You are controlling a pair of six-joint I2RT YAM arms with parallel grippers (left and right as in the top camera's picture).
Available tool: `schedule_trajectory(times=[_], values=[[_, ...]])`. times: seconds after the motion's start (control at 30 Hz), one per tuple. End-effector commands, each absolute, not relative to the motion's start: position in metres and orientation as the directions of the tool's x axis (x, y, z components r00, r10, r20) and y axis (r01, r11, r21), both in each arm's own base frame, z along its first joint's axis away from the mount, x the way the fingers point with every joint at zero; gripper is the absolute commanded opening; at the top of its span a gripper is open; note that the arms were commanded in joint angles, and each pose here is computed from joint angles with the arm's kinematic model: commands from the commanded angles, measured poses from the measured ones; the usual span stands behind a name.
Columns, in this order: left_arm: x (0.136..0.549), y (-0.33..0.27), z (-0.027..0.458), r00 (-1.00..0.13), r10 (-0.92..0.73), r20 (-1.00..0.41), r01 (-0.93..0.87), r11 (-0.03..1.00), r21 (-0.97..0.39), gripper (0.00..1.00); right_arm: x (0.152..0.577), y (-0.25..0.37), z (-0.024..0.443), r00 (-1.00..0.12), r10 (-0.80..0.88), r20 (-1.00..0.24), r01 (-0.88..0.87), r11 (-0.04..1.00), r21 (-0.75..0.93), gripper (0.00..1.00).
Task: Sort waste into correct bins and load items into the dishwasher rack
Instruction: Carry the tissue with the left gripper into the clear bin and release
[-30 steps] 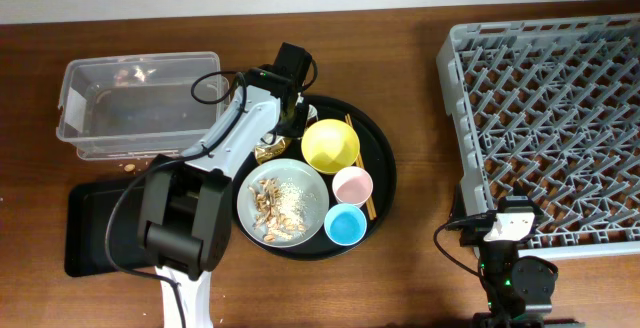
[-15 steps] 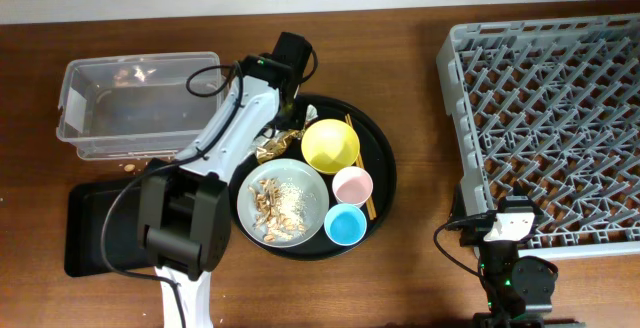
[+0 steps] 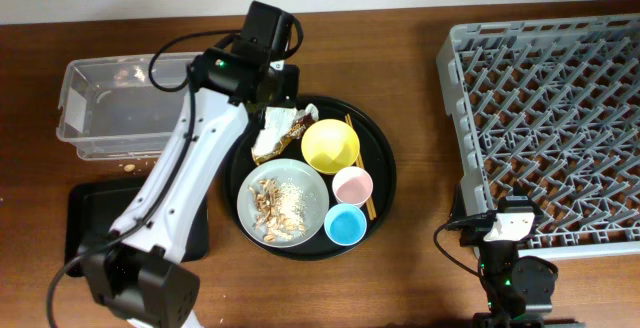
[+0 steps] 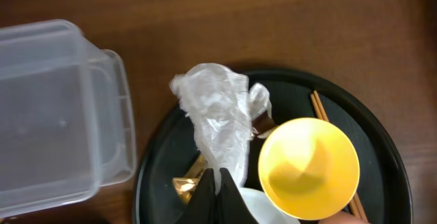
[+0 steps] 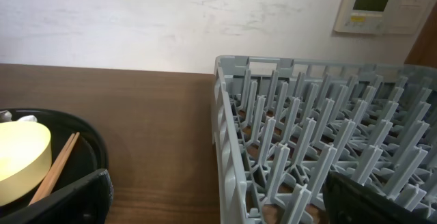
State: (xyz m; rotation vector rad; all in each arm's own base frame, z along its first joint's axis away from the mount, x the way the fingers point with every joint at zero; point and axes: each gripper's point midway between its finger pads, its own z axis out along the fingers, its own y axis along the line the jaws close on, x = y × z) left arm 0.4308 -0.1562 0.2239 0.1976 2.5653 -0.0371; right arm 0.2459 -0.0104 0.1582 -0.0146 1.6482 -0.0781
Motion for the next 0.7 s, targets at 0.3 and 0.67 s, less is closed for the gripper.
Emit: schedule_trajectory(times=[0.3,0.67], values=[[0.474,-0.034,0.295,-0.593,-0.275,-0.757,-0.341,0.937,-0.073,0.01,0.246,-0.012,0.155,-0.085,-0.060,-0.995,0.047,0.997,-0.064,0.99],[0.451,0.095,0.267,-0.325,-0.705,-0.631,-0.760,0.592,-0.269,0.01,0.246,-0.012,0.155,-0.085,-0.060,-0.995,0.047,0.997,-0.064,0.99]])
